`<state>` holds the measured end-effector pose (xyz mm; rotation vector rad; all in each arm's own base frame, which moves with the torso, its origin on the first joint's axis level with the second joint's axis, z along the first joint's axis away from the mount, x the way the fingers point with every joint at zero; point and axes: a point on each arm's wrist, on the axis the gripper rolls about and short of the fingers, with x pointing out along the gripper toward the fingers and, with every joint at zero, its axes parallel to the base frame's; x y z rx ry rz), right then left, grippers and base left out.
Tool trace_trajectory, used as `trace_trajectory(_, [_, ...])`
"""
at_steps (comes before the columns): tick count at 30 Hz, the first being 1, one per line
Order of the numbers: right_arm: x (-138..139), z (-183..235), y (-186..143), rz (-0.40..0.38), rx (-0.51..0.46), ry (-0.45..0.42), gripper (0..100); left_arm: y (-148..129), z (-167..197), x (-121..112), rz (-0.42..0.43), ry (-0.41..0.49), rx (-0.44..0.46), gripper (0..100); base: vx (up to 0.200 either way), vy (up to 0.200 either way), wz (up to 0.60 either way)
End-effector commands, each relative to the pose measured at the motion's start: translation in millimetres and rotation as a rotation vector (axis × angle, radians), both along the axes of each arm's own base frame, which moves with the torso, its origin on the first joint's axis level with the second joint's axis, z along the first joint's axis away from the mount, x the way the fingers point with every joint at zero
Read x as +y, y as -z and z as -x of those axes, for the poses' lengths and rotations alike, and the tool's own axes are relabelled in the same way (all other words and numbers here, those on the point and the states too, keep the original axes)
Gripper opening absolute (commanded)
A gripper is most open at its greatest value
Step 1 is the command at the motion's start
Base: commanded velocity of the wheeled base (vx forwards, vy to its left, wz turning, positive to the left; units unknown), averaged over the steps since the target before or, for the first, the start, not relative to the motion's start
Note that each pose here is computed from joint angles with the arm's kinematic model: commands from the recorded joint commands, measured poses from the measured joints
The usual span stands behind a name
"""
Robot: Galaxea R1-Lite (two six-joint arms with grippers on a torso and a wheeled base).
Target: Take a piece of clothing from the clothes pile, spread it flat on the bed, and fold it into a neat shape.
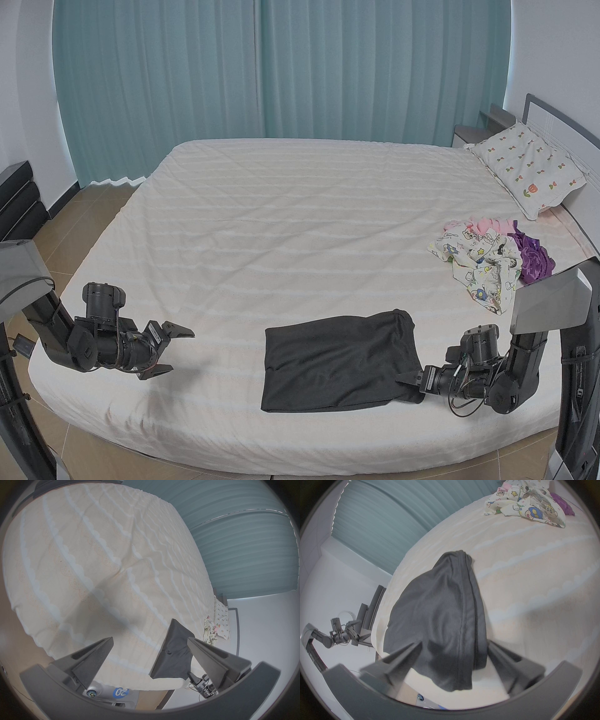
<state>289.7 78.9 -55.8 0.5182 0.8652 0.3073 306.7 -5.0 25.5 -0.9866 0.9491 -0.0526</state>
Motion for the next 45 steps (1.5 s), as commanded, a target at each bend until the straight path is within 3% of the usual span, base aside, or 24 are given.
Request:
trace_trajectory(1, [2, 11, 0, 0.017, 0.022, -0.026, 0, 0, 0, 0, 0.001, -0.002, 0.002, 100, 0.000, 0.000, 0.00])
trace_trajectory(23, [-5, 37, -1, 0.068, 0.047, -0.069, 0, 0, 0, 0, 0.001, -0.002, 0.002, 100, 0.000, 0.000, 0.00])
trace_trajectory(24, [-5, 37, -1, 0.070, 0.049, -0.069, 100, 0, 0, 0, 0.001, -0.002, 0.002, 100, 0.000, 0.000, 0.00])
trace_trajectory(30, [-10, 25, -12, 0.052, -0.017, -0.038, 100, 0, 0, 0, 0.001, -0.002, 0.002, 100, 0.000, 0.000, 0.00])
trace_trajectory(36, [-17, -19, -23, 0.006, -0.134, 0.019, 100, 0, 0, 0, 0.001, -0.002, 0.002, 100, 0.000, 0.000, 0.00])
trace_trajectory(41, [-12, -64, -20, -0.039, -0.124, 0.084, 100, 0, 0, 0, 0.001, -0.002, 0.002, 100, 0.000, 0.000, 0.00])
trace_trajectory(45, [-6, -98, -15, -0.031, -0.125, 0.121, 100, 0, 0, 0, 0.001, -0.002, 0.002, 100, 0.000, 0.000, 0.00])
